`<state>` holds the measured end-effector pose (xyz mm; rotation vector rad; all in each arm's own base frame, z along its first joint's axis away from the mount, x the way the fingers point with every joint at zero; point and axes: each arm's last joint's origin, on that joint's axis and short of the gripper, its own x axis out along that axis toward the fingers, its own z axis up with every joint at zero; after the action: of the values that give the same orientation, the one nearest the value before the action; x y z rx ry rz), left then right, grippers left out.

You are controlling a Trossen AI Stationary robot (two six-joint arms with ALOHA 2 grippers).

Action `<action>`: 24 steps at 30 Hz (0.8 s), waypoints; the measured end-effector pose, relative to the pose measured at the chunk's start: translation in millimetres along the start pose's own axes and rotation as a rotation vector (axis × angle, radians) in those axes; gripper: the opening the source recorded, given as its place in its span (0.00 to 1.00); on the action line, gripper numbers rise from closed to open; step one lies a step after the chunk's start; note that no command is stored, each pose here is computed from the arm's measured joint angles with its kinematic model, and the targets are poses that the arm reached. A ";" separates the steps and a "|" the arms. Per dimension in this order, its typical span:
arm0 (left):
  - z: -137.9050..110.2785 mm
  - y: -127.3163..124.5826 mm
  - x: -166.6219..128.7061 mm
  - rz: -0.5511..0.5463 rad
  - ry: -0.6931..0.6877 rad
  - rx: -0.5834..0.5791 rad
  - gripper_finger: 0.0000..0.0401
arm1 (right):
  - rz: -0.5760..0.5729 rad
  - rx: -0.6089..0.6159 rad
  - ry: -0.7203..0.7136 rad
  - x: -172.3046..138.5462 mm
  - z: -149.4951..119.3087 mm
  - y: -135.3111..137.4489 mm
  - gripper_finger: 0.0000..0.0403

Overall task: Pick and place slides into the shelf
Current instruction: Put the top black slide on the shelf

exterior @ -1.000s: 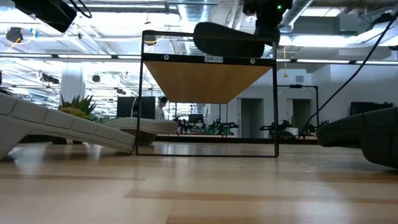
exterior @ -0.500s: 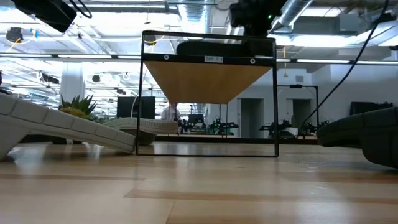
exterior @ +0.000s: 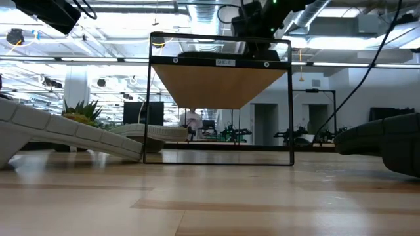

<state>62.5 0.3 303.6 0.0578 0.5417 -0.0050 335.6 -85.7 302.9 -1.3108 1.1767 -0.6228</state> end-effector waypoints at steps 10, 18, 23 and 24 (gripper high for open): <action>0.0 0.0 0.1 0.000 0.001 0.000 0.00 | -0.007 0.023 -0.024 11.8 -6.4 -5.7 0.00; 0.0 0.0 0.0 0.000 0.000 0.000 0.00 | -0.020 0.024 -0.050 16.7 -9.0 -9.7 0.00; 0.0 0.0 0.1 0.000 0.001 0.000 0.00 | -0.018 0.024 -0.065 16.1 -8.2 -9.5 0.00; 0.0 0.0 0.1 0.000 0.001 0.000 0.00 | -0.017 0.025 -0.066 16.0 -8.1 -9.5 0.00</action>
<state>62.5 0.3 303.5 0.0579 0.5426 -0.0054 336.2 -105.3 308.3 -1.3123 1.1015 -0.6004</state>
